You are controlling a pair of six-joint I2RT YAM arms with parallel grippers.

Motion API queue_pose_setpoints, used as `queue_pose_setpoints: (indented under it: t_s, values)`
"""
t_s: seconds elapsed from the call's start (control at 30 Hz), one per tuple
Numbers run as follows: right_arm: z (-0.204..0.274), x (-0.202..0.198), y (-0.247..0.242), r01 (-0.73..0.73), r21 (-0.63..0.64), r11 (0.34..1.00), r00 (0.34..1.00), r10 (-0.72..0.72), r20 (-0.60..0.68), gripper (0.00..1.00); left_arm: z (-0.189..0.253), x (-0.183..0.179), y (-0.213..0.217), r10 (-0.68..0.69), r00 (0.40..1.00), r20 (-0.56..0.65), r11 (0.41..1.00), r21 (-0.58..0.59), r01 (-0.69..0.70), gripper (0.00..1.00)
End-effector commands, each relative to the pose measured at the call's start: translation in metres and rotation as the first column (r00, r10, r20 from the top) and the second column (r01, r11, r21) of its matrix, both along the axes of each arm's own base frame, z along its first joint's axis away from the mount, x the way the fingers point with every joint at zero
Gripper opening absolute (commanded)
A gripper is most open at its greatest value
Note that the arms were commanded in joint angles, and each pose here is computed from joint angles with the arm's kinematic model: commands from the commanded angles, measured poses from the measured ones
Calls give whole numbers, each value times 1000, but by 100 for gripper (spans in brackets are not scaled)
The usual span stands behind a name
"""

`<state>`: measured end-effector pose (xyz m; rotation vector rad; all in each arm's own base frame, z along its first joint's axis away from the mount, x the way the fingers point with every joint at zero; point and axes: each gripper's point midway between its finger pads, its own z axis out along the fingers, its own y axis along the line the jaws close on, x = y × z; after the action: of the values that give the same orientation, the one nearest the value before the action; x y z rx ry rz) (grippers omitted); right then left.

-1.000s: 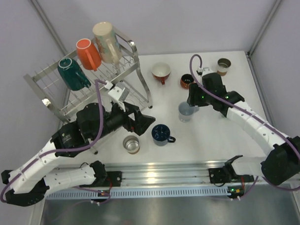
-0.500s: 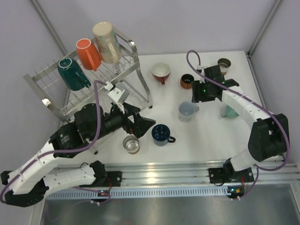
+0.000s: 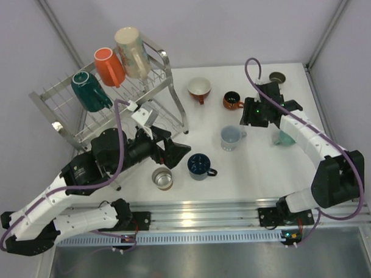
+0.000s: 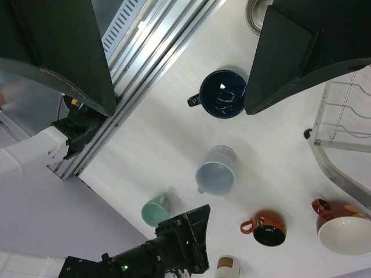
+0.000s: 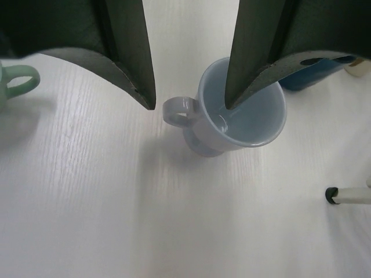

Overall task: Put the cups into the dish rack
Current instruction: Grab a cup with the right arm

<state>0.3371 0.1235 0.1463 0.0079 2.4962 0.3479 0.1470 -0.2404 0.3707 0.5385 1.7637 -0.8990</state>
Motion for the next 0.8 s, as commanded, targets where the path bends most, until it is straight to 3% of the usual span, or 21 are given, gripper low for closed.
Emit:
queue_pose_setpoints:
  t_s: [0.0, 0.3, 0.4, 0.43, 0.53, 0.6, 0.7, 0.77]
  values:
    - [3, -11, -1, 204, 75, 976, 979, -201, -44, 50, 25, 4, 1, 21, 998, 56, 997, -70, -17, 98]
    - [-9, -22, 18, 259, 173, 950, 966, -256, -35, 52, 25, 6, 4, 35, 997, 66, 997, -65, -31, 98]
    - [13, -16, 25, 88, 138, 986, 994, -96, 53, 57, 26, 5, 6, 31, 997, 72, 998, -64, -27, 98]
    - [18, -16, 26, -31, 78, 996, 995, 23, 102, 59, 28, 4, 7, 30, 996, 79, 997, -68, -24, 98]
    - [35, -7, 22, -196, -58, 979, 960, 204, 190, 61, 28, 4, 10, 35, 995, 89, 997, -68, -29, 98]
    - [44, 0, 25, -276, -112, 955, 930, 295, 218, 60, 29, 4, 12, 35, 994, 102, 997, -66, -29, 98]
    - [41, 2, 40, -486, -187, 854, 826, 518, 223, 58, 28, 5, 12, 34, 993, 117, 998, -52, -28, 98]
    - [34, 3, 51, -561, -177, 808, 778, 588, 221, 59, 28, 5, 9, 24, 992, 121, 999, -48, -18, 98]
